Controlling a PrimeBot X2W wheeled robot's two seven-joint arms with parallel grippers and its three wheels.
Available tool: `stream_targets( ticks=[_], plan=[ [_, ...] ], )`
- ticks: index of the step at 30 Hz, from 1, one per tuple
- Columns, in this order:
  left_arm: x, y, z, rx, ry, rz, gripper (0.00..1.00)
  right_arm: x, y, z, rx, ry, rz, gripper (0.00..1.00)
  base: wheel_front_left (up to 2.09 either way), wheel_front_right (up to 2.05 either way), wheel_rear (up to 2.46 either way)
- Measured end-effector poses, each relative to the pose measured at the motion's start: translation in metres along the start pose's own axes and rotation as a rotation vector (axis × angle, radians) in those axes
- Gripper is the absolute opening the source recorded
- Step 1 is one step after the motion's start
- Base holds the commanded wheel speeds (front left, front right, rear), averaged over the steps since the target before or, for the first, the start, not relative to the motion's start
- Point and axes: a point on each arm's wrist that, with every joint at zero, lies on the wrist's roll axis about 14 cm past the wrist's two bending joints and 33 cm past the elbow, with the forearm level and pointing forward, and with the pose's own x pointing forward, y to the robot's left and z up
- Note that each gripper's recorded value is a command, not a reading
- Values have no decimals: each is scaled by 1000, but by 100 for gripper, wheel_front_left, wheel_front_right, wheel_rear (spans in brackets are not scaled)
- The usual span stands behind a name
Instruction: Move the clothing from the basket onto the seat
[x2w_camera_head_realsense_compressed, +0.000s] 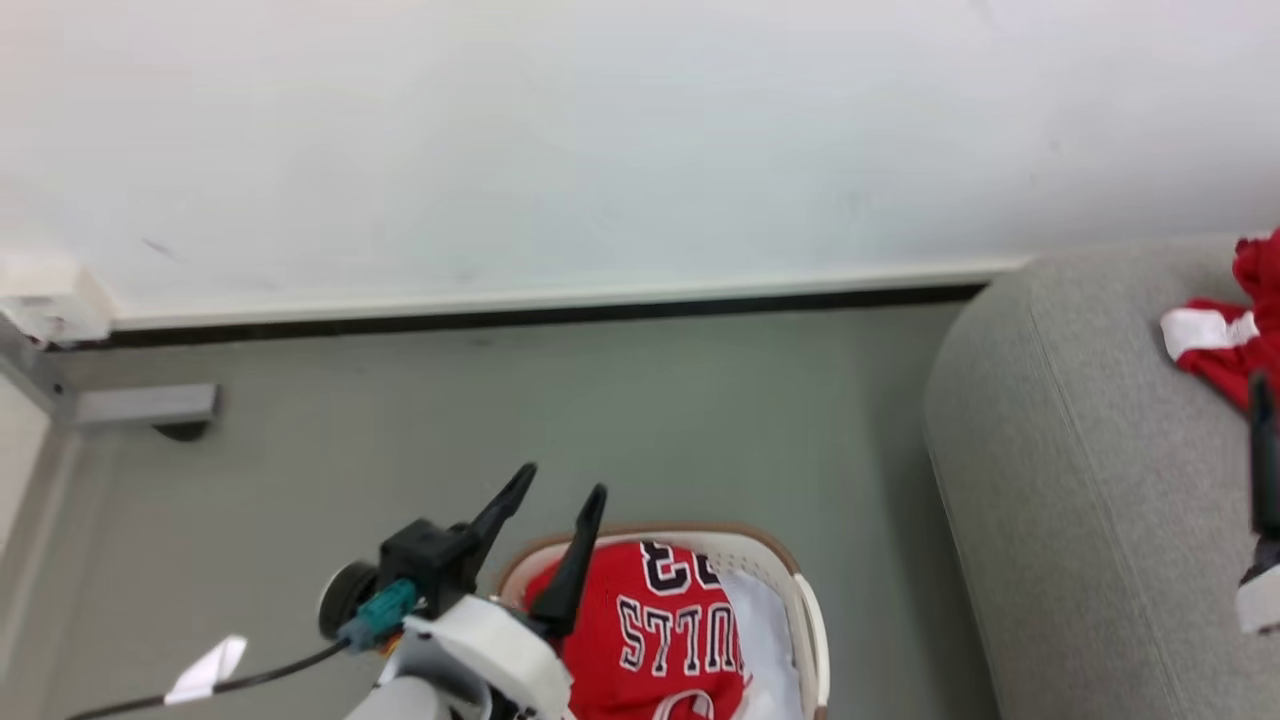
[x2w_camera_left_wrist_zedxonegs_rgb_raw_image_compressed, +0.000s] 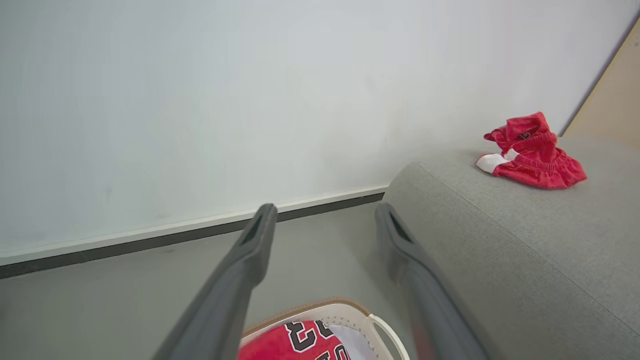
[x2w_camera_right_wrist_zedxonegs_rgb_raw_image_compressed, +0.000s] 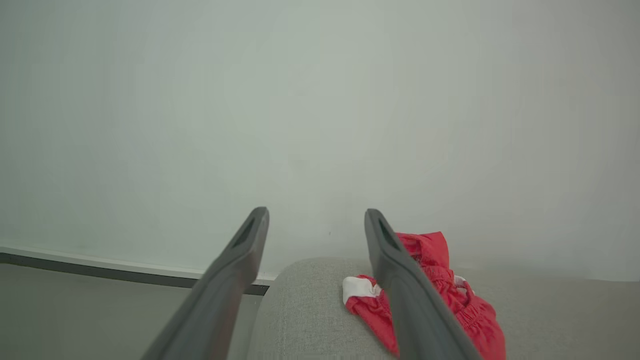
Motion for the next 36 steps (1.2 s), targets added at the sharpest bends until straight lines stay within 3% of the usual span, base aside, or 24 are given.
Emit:
stream_targets(
  ticks=[10,19,26,36],
  plan=[
    [-53,33,12,5,-34,175,100,-35,76,-21,80,60,160,100,0,0,0],
    [-77,51,12,1,-48,264,100,-57,114,-42,157,118,202,100,0,0,0],
    [-93,58,8,-9,-54,304,100,-74,133,-48,192,141,224,100,0,0,0],
    [-91,53,7,-6,-61,283,100,-80,132,-50,195,145,211,100,0,0,0]
  ],
)
